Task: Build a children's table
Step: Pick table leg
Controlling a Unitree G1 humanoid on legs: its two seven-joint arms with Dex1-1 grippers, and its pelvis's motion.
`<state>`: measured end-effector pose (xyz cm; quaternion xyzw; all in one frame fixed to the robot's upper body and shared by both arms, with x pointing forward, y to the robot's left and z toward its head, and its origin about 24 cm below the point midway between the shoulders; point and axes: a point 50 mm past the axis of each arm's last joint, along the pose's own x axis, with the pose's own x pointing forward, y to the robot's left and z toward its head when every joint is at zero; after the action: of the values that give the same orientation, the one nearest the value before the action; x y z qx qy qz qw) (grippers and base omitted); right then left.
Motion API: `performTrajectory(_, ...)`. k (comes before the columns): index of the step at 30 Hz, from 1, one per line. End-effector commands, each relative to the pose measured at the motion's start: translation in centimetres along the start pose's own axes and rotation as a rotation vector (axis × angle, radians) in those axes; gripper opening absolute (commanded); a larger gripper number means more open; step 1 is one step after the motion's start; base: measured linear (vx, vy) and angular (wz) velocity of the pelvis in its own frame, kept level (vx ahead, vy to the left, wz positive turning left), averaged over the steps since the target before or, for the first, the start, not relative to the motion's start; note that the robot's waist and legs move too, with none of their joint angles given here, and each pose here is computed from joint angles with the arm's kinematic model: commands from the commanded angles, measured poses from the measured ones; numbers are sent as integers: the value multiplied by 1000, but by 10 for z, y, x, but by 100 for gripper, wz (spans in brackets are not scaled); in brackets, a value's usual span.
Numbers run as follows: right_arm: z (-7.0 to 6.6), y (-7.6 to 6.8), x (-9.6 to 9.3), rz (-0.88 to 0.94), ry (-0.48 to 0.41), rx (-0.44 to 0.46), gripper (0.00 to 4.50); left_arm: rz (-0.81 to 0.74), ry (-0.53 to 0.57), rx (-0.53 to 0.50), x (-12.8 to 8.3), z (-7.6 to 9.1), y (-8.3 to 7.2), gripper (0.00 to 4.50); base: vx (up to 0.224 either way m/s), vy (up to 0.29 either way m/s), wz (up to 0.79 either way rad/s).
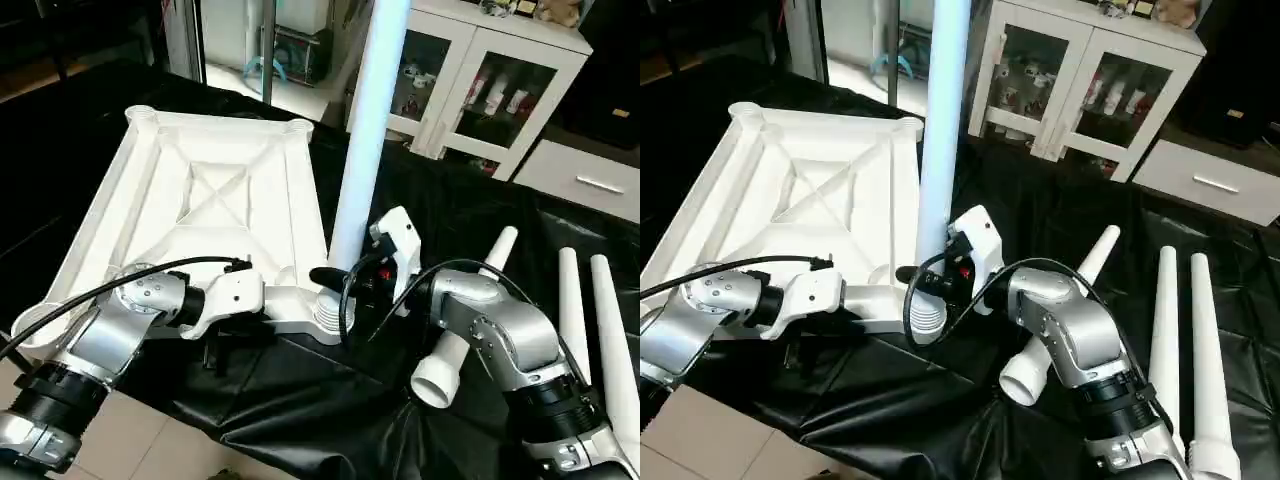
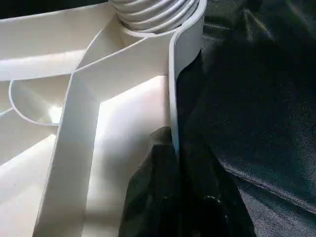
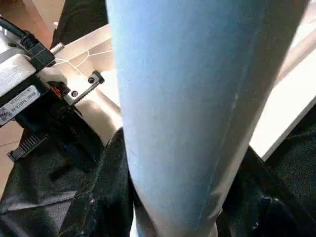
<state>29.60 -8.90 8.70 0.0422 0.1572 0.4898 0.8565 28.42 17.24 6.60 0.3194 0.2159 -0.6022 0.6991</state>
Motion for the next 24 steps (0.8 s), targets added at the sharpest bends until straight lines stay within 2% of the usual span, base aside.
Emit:
performTrajectory(1,-15,-9,-6,-59,31,61,184,-96,-66,8,19,6,-17,0,0,0,0)
performTrajectory(6,-23,-15,-21,-108,-27,113,184,-74,-61,-5,16,4,-16,0,0,0,0)
performTrajectory(11,-30,-15,-26,-123,-41,130,184,-70,-58,-8,14,3,-14,0,0,0,0)
performTrajectory(20,-48,-7,-32,-156,-65,98,184,-43,-60,-13,14,4,-11,0,0,0,0)
performTrajectory(22,-57,-1,-33,-163,-73,90,184,-34,-58,-14,13,4,-10,0,0,0,0)
performTrajectory(24,-60,1,-34,-164,-75,84,184,-31,-58,-15,13,4,-10,0,0,0,0)
